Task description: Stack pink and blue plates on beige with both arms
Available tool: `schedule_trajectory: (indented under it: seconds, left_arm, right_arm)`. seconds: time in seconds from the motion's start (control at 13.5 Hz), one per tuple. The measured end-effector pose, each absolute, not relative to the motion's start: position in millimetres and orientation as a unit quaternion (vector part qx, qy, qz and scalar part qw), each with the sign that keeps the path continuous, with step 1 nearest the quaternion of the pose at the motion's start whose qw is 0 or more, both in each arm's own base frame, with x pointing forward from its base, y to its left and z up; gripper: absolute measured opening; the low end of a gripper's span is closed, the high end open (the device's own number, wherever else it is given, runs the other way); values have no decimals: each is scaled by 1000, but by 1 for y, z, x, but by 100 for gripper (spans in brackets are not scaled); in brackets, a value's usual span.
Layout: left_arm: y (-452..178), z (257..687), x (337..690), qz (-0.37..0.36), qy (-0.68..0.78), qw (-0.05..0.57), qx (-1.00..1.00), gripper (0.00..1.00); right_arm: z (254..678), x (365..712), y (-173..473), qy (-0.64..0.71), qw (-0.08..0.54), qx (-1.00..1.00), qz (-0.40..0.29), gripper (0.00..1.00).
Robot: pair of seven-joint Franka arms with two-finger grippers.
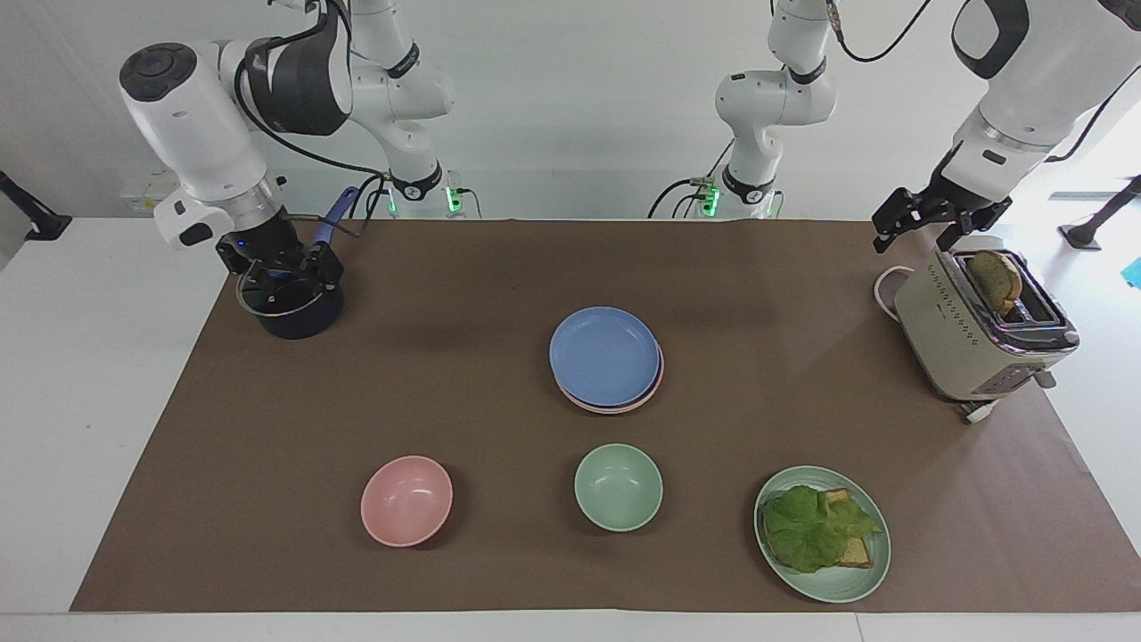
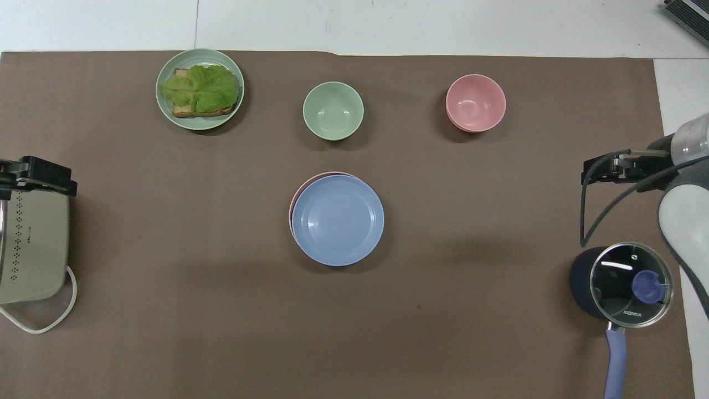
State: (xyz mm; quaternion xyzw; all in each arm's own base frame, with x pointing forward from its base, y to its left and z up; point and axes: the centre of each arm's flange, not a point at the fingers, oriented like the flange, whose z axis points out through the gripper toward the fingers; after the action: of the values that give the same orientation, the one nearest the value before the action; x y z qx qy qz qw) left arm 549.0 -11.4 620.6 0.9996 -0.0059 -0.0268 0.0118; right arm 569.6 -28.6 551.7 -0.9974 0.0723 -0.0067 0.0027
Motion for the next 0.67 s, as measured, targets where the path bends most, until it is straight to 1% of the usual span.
schedule_trajectory:
  seconds: [0.3,0.52,0.67]
  left_arm:
    - [-11,621,549,-27,-6,12,1000,100]
    - [-11,621,549,-27,-6,12,1000,100]
    - [-11,621,549,-27,-6,12,1000,100]
  right_arm:
    - [604,551,-34,76,7,-997,-24,100]
    - [648,533,-40,82,8,-997,-12,100]
    - [663,522,-40,82,9,-997,-12,100]
